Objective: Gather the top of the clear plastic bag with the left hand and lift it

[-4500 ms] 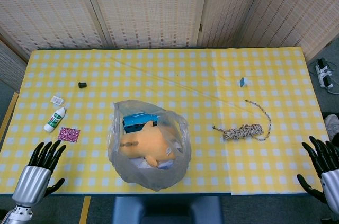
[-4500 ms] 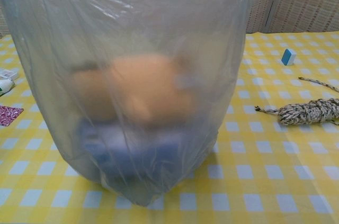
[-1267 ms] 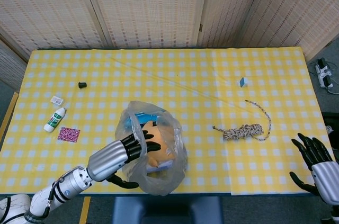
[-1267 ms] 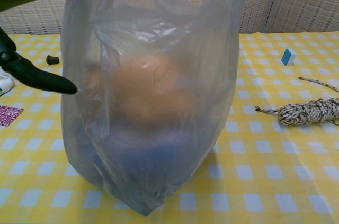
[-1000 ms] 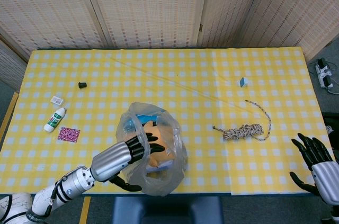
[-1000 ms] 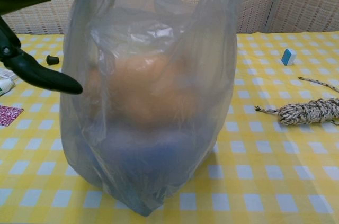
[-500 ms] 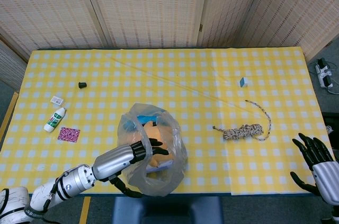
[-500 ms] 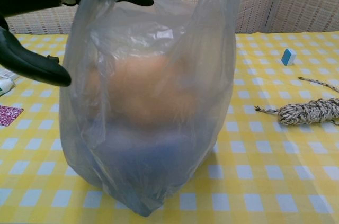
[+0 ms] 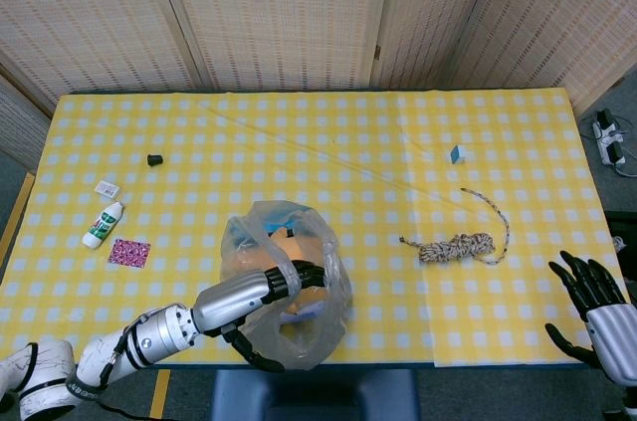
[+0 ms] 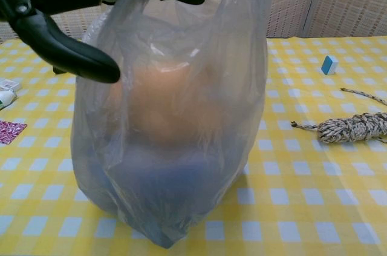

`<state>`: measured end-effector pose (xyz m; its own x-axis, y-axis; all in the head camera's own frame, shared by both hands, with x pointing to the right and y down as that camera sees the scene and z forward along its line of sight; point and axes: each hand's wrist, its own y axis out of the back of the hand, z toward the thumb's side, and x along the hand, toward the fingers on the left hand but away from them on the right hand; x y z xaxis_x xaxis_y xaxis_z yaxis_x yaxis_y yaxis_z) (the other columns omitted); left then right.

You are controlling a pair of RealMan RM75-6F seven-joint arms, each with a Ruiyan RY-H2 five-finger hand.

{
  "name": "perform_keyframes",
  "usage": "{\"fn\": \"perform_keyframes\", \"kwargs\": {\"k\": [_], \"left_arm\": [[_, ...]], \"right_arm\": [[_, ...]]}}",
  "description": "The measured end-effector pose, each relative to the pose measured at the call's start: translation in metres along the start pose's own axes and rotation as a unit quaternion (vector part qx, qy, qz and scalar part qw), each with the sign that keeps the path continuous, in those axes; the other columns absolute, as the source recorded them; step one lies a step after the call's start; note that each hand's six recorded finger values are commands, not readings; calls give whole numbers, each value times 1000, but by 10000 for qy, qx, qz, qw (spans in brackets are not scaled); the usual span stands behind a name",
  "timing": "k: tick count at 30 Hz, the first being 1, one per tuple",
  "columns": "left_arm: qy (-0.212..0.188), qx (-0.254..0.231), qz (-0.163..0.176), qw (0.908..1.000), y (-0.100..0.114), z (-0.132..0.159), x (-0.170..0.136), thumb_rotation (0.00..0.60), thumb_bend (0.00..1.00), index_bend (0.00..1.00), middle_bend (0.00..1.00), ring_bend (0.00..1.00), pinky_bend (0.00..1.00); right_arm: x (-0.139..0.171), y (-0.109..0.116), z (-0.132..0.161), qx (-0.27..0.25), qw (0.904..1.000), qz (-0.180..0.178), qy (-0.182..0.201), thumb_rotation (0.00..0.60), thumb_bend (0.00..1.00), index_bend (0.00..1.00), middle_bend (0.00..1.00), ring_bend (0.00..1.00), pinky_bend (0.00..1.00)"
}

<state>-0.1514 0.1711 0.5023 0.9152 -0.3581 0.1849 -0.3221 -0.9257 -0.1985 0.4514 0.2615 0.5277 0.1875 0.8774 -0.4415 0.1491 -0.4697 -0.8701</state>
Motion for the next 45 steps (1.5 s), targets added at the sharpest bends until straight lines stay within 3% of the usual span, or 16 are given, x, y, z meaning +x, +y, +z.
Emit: {"fn": "perform_keyframes", "kwargs": {"k": [13,23,35,45], "left_arm": [[-48,-340,119,9993,11,-7,18,600,46,42,74,0,0],[-17,-458,-41,9989,3,-15,29,600,46,40,73,0,0],[-18,-251,-58,9997,-5,-17,30,600,46,54,73,0,0],[-108,-517,-283,9982,-12,-6,39,600,46,43,73,0,0]], "right_arm": [[0,2,-2,-2,10000,-30,-38,600,336,0,0,0,0],[-1,2,-3,-8,10000,-23,-38,600,336,0,0,0,0],[0,3,-3,-20,10000,-29,-18,600,336,0,0,0,0],[1,3,-2,-18,10000,-41,-9,600,336,0,0,0,0]]}}
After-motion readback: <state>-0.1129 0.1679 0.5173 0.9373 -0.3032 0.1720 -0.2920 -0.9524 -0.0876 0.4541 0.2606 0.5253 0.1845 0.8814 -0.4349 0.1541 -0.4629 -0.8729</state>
